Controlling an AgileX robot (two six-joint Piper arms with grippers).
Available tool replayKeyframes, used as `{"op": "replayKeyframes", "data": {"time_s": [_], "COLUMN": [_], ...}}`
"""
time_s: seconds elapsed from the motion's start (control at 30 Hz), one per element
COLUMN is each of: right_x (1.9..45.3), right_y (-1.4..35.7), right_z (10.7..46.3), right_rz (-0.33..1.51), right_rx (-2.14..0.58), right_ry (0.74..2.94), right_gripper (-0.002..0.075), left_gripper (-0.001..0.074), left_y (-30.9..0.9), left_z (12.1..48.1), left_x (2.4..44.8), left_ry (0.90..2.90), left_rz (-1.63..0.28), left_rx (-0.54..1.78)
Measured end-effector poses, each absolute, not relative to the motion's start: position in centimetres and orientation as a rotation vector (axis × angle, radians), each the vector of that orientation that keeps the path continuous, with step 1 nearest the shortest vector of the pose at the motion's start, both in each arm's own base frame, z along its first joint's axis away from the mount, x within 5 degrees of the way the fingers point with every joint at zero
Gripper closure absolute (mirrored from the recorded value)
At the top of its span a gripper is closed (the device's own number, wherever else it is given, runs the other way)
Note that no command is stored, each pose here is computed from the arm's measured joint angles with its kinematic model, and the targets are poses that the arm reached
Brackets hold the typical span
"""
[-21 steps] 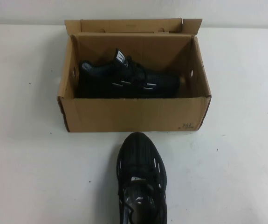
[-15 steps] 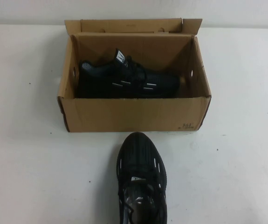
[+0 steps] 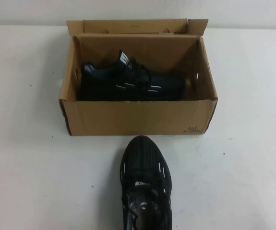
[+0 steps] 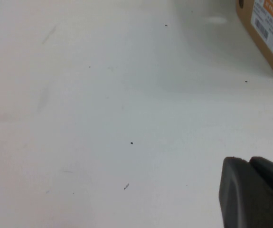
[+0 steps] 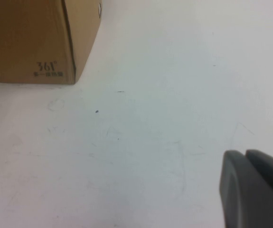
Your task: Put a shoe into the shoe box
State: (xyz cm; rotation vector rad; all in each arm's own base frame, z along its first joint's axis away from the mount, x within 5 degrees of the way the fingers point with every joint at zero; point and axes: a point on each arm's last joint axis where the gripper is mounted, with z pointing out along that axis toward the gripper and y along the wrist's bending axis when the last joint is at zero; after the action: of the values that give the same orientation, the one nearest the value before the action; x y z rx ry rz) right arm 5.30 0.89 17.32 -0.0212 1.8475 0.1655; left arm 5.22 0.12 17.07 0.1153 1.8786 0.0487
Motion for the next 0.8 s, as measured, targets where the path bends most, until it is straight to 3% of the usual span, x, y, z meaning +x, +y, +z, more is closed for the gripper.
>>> {"op": "replayKeyframes", "data": {"time_s": [0.6,0.8], "right_x": [5.3,5.6], "right_y": [0.9,0.7], "right_z": [17.3,18.6], "right_rz": [0.166,0.155], "right_rx": [-0.021,-0.003], "right_ry": [1.848,1.701], "right_gripper": [0.0743,0.0743], "left_gripper": [0.0739,0.0739], "left_y": [0.1,-0.1], "left_z": [17.2,18.3], "left_x": [5.3,5.5], "left_ry": [1.859,1.734], "left_rz": [0.046,0.027], "left_rx": [0.117,0.125]}}
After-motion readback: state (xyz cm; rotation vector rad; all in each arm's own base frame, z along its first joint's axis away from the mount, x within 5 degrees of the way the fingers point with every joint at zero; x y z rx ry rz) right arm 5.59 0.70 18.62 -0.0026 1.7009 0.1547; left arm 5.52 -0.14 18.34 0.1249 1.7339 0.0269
